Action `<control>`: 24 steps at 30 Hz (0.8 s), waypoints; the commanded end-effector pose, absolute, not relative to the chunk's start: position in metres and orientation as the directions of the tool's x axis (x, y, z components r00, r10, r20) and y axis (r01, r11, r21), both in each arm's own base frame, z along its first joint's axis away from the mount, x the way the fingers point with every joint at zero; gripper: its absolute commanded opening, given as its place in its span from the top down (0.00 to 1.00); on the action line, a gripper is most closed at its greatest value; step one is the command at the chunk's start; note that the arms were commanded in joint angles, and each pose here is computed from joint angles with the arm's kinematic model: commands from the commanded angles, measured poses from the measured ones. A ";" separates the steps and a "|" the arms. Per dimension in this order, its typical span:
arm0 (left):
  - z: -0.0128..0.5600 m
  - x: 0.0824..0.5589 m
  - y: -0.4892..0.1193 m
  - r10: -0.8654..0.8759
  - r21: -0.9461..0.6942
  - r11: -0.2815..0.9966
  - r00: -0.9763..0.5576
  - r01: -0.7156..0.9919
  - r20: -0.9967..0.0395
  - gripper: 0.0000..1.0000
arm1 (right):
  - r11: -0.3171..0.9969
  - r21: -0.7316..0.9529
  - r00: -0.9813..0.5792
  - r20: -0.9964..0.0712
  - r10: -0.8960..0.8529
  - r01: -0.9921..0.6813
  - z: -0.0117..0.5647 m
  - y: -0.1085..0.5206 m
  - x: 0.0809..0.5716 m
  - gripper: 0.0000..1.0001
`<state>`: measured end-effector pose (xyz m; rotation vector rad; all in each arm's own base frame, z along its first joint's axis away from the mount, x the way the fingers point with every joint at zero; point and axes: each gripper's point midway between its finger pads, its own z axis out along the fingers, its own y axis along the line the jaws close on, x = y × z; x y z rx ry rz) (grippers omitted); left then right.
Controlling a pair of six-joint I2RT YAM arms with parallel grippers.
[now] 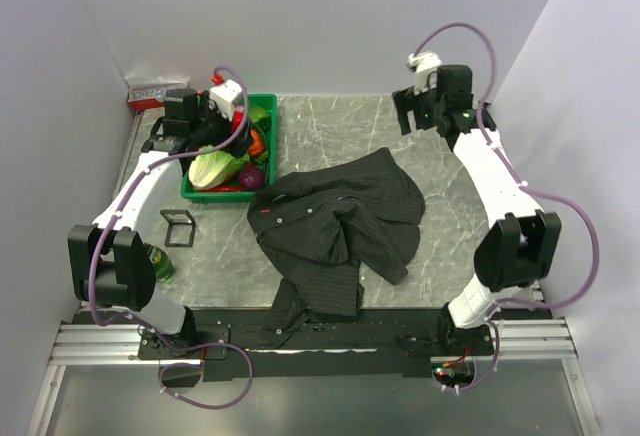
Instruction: Remove the brooch from the garment
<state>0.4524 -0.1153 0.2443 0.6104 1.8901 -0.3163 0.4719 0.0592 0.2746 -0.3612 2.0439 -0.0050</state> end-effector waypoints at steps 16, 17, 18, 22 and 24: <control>0.132 0.365 -0.143 0.542 0.011 0.602 -0.399 0.798 -0.740 0.10 | 0.589 -0.235 -0.432 -0.485 -0.761 -0.773 0.079 0.099 0.485 0.06; 0.127 0.365 -0.147 0.547 0.013 0.608 -0.406 0.794 -0.732 0.11 | 0.592 -0.240 -0.450 -0.455 -0.769 -0.769 0.068 0.094 0.486 0.06; 0.121 0.369 -0.149 0.548 0.015 0.611 -0.410 0.791 -0.729 0.11 | 0.593 -0.237 -0.456 -0.446 -0.771 -0.770 0.064 0.092 0.486 0.06; 0.096 0.372 -0.155 0.562 -0.050 0.617 -0.485 0.785 -0.670 0.23 | 0.588 -0.236 -0.468 -0.412 -0.782 -0.774 0.050 0.089 0.487 0.07; 0.087 0.378 -0.161 0.562 -0.093 0.614 -0.517 0.784 -0.646 0.30 | 0.586 -0.243 -0.471 -0.399 -0.787 -0.773 0.044 0.086 0.488 0.13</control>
